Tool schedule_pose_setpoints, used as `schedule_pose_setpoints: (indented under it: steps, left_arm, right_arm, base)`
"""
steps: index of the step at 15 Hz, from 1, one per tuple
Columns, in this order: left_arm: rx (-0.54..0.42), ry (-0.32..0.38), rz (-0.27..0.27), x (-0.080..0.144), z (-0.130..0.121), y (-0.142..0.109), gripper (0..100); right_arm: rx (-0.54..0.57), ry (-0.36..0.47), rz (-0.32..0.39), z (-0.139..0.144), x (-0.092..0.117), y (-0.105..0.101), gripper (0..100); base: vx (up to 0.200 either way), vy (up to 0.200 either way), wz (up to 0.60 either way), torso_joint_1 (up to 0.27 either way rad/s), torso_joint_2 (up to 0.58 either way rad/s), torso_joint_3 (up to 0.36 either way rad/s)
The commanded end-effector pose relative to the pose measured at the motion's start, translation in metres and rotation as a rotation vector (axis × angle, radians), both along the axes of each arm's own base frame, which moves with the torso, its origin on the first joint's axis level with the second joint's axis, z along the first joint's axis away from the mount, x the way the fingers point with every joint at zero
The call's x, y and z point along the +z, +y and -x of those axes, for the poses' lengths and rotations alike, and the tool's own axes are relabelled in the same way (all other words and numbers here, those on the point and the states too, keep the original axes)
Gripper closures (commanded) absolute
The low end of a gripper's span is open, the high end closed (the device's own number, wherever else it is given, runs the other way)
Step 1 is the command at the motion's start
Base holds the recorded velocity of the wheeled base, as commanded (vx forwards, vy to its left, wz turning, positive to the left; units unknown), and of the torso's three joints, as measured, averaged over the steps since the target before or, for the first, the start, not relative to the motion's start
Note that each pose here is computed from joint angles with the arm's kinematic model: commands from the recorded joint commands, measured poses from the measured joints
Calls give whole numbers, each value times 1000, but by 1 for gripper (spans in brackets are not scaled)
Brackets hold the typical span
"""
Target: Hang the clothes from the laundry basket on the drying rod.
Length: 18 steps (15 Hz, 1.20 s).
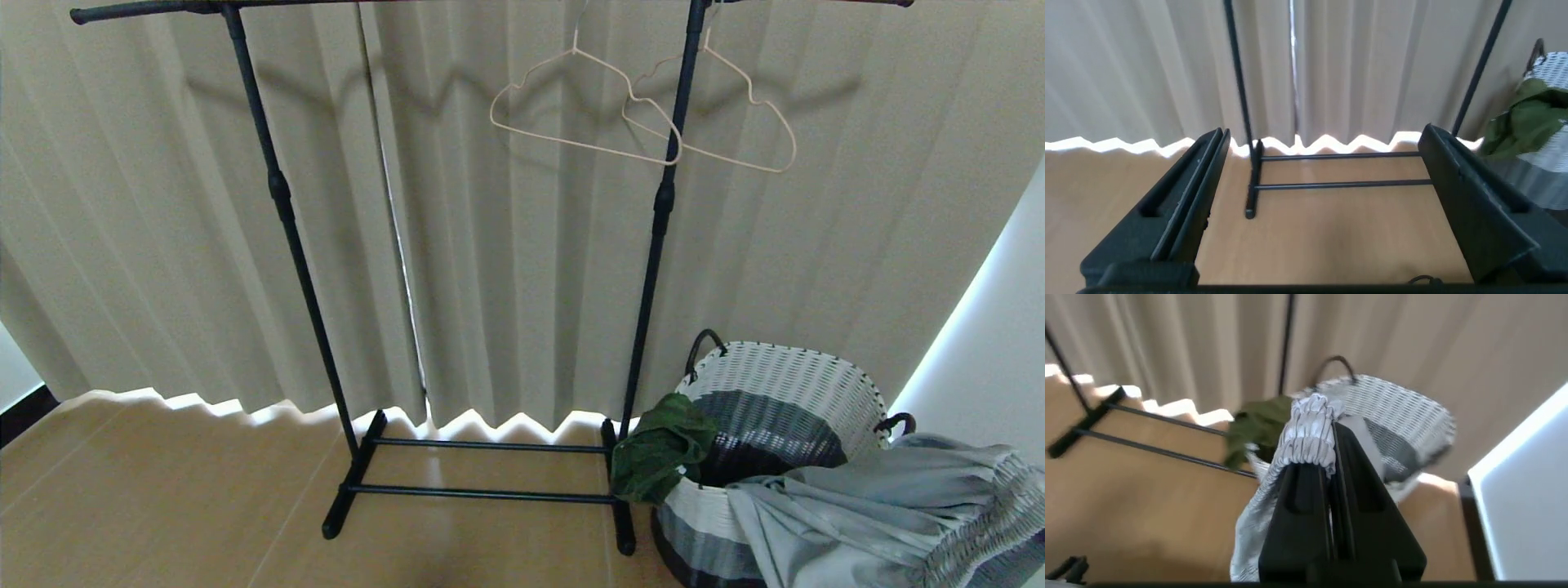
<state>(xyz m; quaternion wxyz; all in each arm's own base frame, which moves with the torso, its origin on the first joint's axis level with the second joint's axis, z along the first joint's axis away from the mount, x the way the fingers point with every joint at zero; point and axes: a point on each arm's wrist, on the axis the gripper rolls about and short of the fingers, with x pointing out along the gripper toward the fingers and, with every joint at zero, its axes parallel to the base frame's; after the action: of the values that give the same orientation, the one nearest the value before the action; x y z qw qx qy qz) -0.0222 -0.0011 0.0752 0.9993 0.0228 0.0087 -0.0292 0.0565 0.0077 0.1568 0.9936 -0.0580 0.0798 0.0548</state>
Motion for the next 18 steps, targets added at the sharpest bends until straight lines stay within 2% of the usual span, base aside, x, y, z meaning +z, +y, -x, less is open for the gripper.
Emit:
schedule_pose_setpoints:
  steps: [1, 4, 7, 11, 14, 17, 18]
  left_arm:
    - [0, -2, 0, 0, 0, 0, 0]
    - [1, -1, 6, 0, 0, 0, 0]
    - [0, 3, -3, 0, 0, 0, 0]
    - [-2, -5, -79, 0, 0, 0, 0]
    - [-40, -15, -85, 0, 0, -1, 0]
    - [-287, -155, -90, 39, 9, -6, 0]
    - [-388, -140, -90, 59, 6, -7, 0]
  right_arm:
    - [21, 3, 1, -2, 2, 1, 100]
    - [69, 19, 5, -5, 2, 5, 100]
    - [111, 29, 4, -17, 14, 11, 100]
    - [228, 29, -11, -26, 24, 19, 100]
    - [281, 51, -8, -30, 24, 25, 100]
    - [371, 27, -23, -47, 46, 36, 100]
    - [403, -5, -36, -54, 61, 39, 100]
  base:
    - [0, 200, 0, 2, -2, 2]
    - [0, 67, 0, 1, 1, -1]
    - [0, 0, 0, 0, 0, 0]
    - [0, 0, 0, 0, 0, 0]
    - [0, 0, 0, 0, 0, 0]
    - [0, 0, 0, 0, 0, 0]
    - [0, 0, 0, 0, 0, 0]
